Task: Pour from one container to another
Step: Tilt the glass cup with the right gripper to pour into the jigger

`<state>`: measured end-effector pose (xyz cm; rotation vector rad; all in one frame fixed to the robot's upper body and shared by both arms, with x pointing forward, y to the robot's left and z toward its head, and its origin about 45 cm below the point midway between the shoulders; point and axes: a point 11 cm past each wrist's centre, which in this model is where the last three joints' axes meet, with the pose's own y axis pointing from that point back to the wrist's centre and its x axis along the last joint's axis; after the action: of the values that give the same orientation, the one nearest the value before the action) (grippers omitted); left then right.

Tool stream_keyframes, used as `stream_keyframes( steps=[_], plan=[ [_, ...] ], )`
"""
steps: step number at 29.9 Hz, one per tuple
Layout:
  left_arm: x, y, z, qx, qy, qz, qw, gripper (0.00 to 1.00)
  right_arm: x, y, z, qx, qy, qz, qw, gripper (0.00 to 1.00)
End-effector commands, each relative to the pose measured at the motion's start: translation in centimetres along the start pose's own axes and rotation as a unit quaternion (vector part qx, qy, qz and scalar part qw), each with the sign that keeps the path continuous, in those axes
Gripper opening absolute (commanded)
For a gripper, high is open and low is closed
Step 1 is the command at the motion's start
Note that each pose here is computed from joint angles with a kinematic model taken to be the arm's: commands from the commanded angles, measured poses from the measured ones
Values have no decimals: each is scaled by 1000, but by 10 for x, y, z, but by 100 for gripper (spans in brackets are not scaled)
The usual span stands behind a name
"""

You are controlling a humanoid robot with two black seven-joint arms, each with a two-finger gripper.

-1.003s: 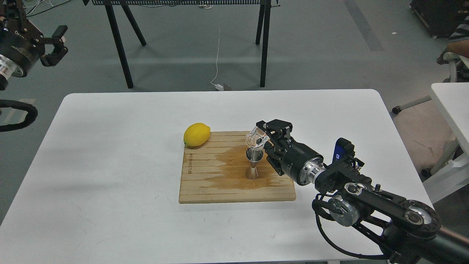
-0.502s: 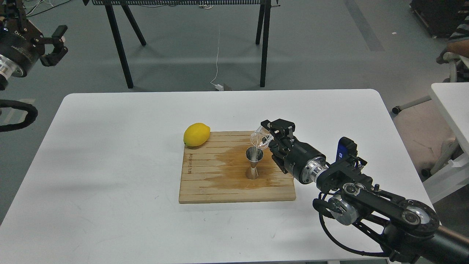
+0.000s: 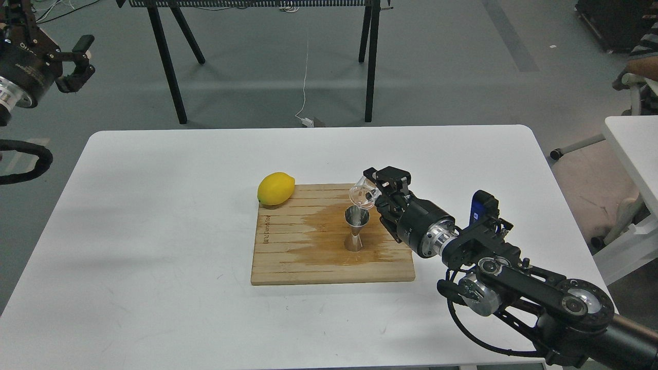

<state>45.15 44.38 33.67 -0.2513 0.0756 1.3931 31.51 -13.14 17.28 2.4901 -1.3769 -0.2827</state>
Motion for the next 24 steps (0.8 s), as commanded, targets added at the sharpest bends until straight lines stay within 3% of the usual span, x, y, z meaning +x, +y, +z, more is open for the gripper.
stream_keyframes(
  steps=[1, 24],
  plan=[
    [1, 0, 1, 0, -1, 1, 1000, 99, -2, -1, -1, 0, 6, -5, 1000, 23],
    [3, 0, 8, -5, -5, 1, 1000, 99, 8, -1, -11, 13, 41, 3, 999, 23]
  ],
)
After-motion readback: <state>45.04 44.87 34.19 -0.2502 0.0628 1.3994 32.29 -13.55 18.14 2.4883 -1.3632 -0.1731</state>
